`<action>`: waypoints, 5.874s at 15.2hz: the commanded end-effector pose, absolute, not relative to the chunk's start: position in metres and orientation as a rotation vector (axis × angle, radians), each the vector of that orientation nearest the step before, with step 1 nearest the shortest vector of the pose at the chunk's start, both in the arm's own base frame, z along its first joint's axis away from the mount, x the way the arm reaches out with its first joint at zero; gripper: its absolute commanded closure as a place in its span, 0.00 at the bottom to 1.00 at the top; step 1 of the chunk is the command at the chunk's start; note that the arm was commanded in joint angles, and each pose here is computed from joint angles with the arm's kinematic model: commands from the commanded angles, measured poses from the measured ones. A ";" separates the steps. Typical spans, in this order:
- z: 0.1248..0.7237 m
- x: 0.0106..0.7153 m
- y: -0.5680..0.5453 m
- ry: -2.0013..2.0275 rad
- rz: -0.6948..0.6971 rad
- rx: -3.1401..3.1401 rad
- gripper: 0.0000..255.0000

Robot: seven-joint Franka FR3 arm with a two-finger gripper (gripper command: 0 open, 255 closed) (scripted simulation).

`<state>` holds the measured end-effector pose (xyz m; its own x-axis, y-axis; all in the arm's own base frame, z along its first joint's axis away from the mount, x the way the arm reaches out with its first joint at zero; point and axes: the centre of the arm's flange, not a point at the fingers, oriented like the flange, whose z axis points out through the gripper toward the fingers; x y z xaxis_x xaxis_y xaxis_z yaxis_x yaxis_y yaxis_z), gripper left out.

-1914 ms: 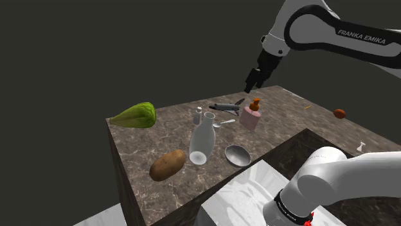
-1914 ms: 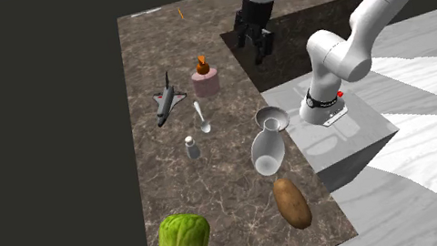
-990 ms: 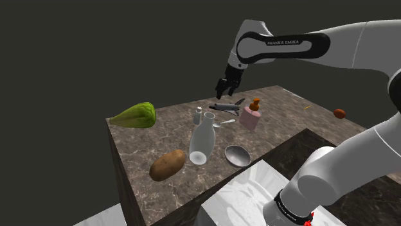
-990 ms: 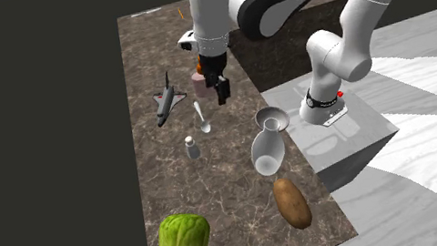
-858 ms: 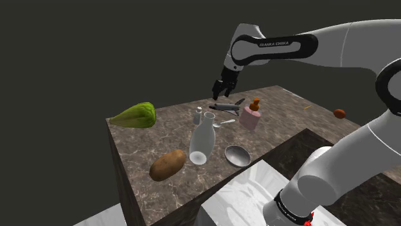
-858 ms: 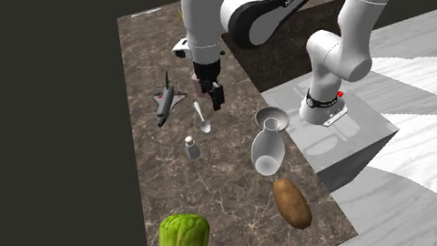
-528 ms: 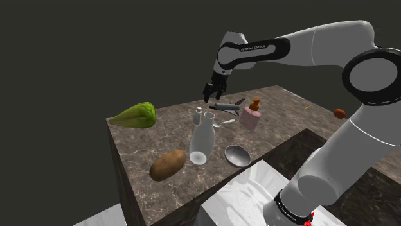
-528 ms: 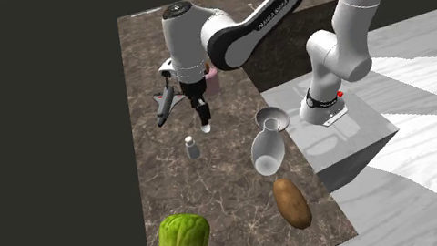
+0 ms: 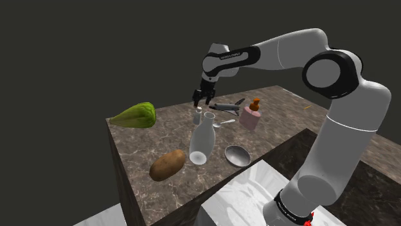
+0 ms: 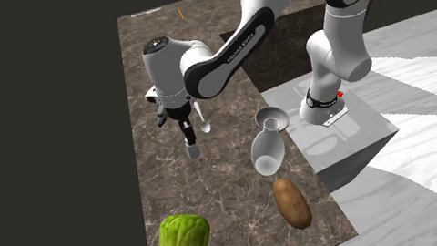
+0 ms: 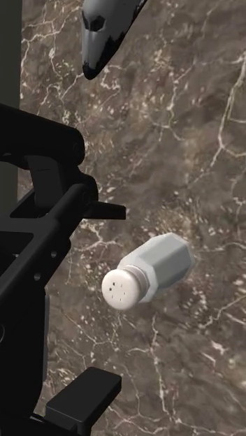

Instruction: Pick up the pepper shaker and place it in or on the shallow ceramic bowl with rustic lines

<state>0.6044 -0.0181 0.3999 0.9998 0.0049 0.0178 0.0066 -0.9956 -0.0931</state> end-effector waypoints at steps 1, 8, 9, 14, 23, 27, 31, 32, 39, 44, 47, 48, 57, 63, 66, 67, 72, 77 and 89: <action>0.389 0.606 -0.017 -0.008 -0.026 -3.047 0.00; 0.365 0.606 -0.015 -0.008 -0.026 -3.047 0.00; 0.365 0.606 -0.015 -0.008 -0.026 -3.047 0.00; 0.365 0.606 -0.015 -0.008 -0.026 -3.047 1.00; 0.365 0.606 -0.015 -0.008 -0.026 -3.047 1.00; 0.386 0.606 -0.015 -0.008 -0.026 -3.047 1.00; 0.407 0.606 -0.015 -0.008 -0.026 -3.047 1.00; 0.412 0.606 -0.015 -0.008 -0.026 -3.047 1.00; 0.449 0.606 -0.015 -0.008 -0.026 -3.047 1.00; 0.476 0.606 -0.015 -0.008 -0.026 -3.047 1.00; 0.487 0.606 -0.015 -0.008 -0.026 -3.047 1.00; 0.488 0.593 -0.014 -0.008 -0.026 -3.047 1.00; 0.503 0.475 -0.005 -0.008 -0.026 -3.047 1.00; 0.512 0.397 0.002 -0.008 -0.026 -3.047 1.00; 0.517 0.358 0.005 -0.008 -0.026 -3.047 1.00; 0.518 0.345 0.006 -0.008 -0.026 -3.047 1.00; 0.527 0.272 0.012 -0.008 -0.026 -3.047 1.00; 0.501 0.272 0.012 -0.008 -0.026 -3.047 1.00; 0.438 0.272 0.012 -0.008 -0.026 -3.047 1.00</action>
<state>0.2715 0.0115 0.4429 0.9998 0.0046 0.0170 0.0061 -0.9956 -0.0940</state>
